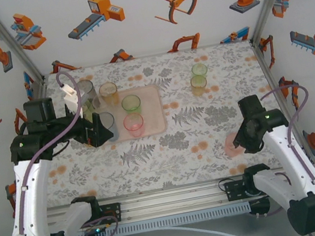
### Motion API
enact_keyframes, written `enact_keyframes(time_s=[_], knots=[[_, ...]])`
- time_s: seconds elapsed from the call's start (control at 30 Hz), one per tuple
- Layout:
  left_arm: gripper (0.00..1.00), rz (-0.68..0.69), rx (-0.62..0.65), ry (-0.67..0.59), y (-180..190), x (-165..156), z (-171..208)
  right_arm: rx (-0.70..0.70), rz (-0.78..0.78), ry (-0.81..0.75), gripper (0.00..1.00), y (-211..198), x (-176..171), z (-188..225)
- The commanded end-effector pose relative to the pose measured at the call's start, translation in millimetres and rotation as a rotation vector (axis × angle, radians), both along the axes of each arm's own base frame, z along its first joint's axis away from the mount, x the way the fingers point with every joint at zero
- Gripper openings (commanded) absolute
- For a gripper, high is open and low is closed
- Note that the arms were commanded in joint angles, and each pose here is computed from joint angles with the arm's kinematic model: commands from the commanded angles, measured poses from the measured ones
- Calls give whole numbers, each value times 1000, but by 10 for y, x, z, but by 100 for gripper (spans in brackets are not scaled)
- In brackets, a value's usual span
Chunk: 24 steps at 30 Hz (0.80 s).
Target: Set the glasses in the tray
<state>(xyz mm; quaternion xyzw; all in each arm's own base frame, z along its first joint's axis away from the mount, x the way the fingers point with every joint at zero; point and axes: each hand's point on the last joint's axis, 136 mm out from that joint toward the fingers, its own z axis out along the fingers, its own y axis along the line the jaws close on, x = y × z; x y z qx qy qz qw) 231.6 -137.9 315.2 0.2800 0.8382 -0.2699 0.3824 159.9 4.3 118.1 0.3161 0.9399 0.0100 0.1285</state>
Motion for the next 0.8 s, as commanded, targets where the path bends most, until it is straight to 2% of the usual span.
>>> enact_keyframes(time_s=[0.0, 0.77], knots=[[97, -14, -1, -18, -18, -17, 36, 12, -19, 10, 39, 6, -3, -75], [97, -11, 48, -42, 33, -10, 27, 36, 5, 43, 31, 68, 51, -247]])
